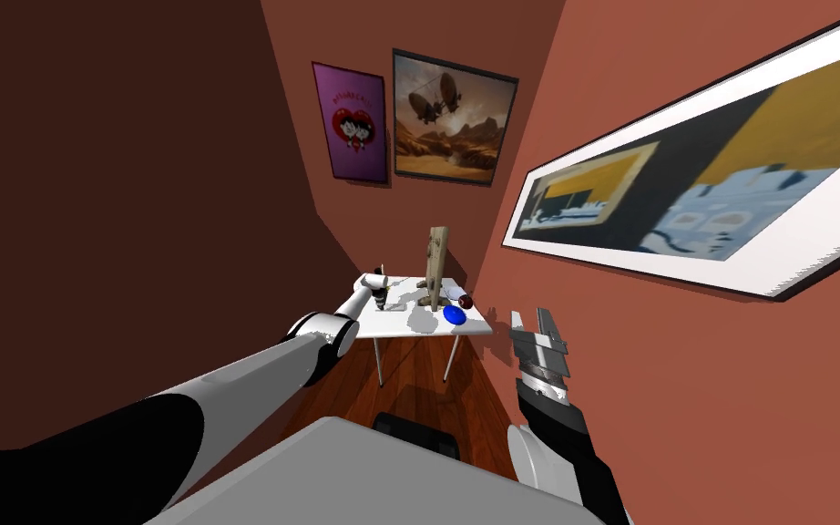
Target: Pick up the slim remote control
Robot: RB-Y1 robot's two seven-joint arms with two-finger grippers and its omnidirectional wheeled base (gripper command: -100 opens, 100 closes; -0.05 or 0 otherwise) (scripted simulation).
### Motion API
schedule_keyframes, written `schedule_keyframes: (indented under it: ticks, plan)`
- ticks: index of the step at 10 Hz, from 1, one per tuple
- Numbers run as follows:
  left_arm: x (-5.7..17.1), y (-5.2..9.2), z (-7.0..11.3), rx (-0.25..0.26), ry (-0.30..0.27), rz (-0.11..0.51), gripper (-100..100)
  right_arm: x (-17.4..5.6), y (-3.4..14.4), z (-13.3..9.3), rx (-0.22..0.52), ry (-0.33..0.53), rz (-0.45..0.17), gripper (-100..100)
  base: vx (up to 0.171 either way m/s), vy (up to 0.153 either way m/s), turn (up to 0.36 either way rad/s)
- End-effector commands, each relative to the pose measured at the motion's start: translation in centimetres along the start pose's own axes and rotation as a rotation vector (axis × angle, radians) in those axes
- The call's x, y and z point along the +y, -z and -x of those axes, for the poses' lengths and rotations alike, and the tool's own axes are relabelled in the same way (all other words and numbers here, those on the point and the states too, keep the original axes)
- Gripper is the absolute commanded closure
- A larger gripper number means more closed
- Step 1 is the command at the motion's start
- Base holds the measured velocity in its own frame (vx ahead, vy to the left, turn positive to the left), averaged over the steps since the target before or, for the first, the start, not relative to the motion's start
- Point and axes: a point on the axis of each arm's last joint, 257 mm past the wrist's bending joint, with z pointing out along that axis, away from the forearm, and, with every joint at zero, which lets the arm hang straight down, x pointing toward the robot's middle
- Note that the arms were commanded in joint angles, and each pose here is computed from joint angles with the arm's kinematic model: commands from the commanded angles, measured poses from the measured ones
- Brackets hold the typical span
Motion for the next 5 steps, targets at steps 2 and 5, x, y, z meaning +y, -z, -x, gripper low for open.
schedule_keyframes:
  ticks: [2,5]
  plan:
    - [2.0,0.0,0.7,-0.012,0.025,0.103,-100,0.0,0.0,0.0,0.0,0.0,0.0,0,0.046,0.001,-0.073]
    - [3.9,-0.1,1.1,-0.022,0.042,0.183,-100,0.0,0.0,0.0,0.0,0.0,0.0,0,0.051,-0.001,-0.07]
